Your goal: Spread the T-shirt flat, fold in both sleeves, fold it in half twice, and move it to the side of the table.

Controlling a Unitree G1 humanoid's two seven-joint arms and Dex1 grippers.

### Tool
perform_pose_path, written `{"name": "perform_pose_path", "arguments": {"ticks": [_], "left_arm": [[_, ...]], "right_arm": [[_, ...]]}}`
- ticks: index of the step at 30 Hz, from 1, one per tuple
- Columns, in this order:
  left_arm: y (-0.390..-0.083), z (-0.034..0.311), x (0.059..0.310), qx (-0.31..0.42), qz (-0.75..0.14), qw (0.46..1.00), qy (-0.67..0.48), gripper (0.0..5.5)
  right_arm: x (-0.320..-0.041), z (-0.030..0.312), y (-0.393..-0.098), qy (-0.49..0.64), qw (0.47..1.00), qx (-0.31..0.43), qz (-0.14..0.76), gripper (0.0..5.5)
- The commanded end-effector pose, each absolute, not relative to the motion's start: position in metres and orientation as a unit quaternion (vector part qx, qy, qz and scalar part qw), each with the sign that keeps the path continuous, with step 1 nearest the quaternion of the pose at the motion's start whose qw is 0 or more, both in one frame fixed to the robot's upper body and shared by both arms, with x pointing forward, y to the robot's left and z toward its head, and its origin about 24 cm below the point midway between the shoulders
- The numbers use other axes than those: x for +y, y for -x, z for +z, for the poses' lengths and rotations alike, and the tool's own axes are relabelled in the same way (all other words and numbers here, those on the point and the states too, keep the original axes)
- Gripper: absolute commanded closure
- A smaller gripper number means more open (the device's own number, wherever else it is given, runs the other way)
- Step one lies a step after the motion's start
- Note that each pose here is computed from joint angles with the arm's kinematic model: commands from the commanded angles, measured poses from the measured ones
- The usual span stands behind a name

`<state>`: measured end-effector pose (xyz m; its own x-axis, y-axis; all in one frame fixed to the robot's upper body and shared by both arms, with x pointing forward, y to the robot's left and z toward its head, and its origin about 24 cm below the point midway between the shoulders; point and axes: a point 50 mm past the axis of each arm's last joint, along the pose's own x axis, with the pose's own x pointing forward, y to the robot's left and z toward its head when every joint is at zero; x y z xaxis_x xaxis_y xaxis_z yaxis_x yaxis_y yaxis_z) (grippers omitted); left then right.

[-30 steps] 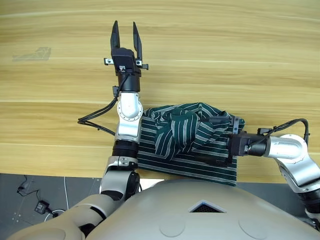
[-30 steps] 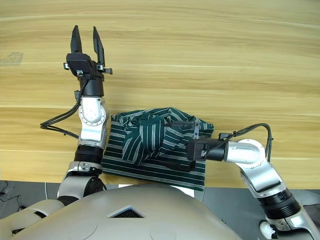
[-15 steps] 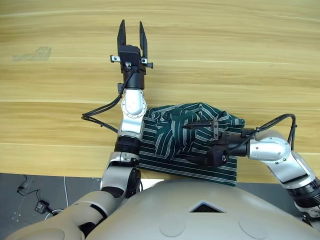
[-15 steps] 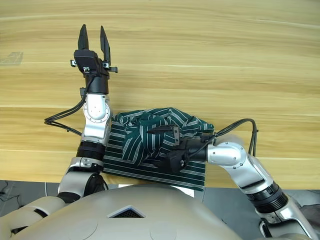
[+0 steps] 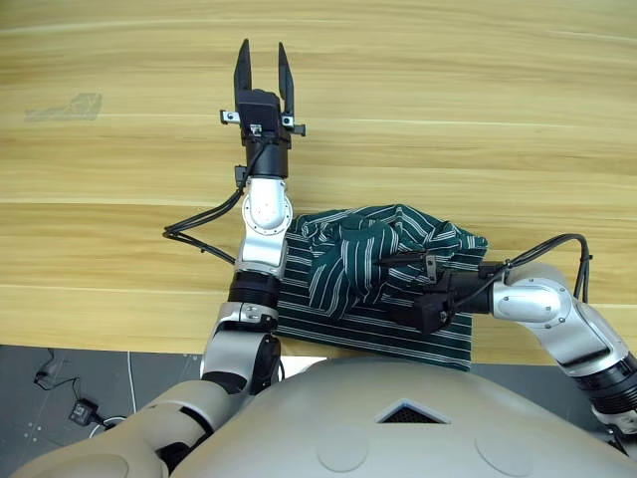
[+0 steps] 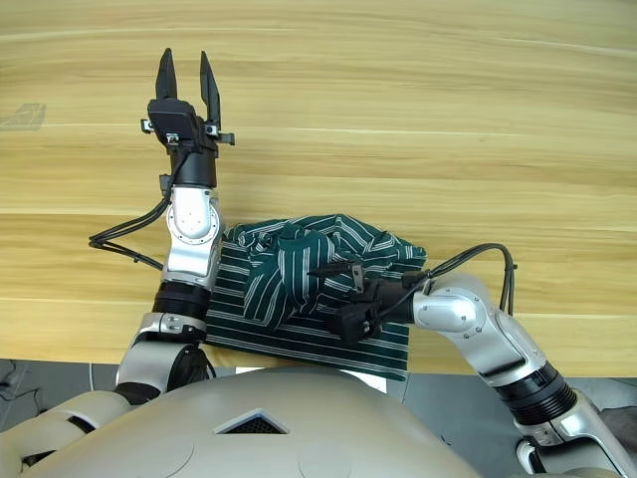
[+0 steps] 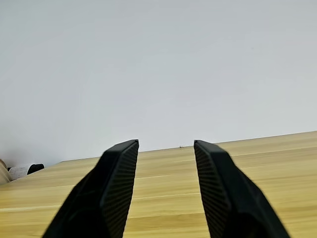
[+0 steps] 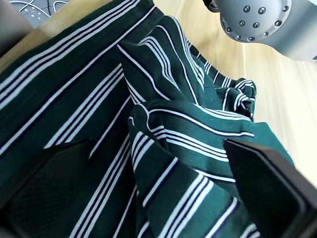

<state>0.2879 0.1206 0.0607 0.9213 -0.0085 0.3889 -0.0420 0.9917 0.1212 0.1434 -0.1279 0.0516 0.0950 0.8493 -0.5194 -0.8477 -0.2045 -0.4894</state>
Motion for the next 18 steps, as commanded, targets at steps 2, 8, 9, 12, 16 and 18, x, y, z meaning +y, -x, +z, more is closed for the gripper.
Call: {"name": "perform_pose_path", "arguments": {"ticks": [2,8,9,12,16,18], "left_arm": [[-0.291,0.065,0.117,-0.204,0.006,0.977,-0.065,3.41],[-0.291,0.065,0.116,-0.205,0.002,0.976,-0.069,3.41],[-0.291,0.064,0.116,-0.205,0.002,0.976,-0.07,3.41],[-0.291,0.064,0.116,-0.205,0.001,0.976,-0.07,3.41],[-0.292,0.064,0.116,-0.205,0.0,0.976,-0.07,3.41],[-0.292,0.064,0.115,-0.206,-0.001,0.976,-0.07,3.41]], "right_arm": [[-0.128,0.055,-0.148,0.397,0.637,-0.011,0.661,1.7],[-0.128,0.052,-0.149,0.393,0.638,-0.007,0.663,2.79],[-0.128,0.051,-0.15,0.39,0.64,-0.006,0.662,3.0],[-0.132,0.043,-0.153,0.39,0.648,0.008,0.654,3.47],[-0.136,0.036,-0.155,0.391,0.652,0.019,0.649,4.16],[-0.137,0.034,-0.155,0.391,0.654,0.022,0.647,4.41]]}}
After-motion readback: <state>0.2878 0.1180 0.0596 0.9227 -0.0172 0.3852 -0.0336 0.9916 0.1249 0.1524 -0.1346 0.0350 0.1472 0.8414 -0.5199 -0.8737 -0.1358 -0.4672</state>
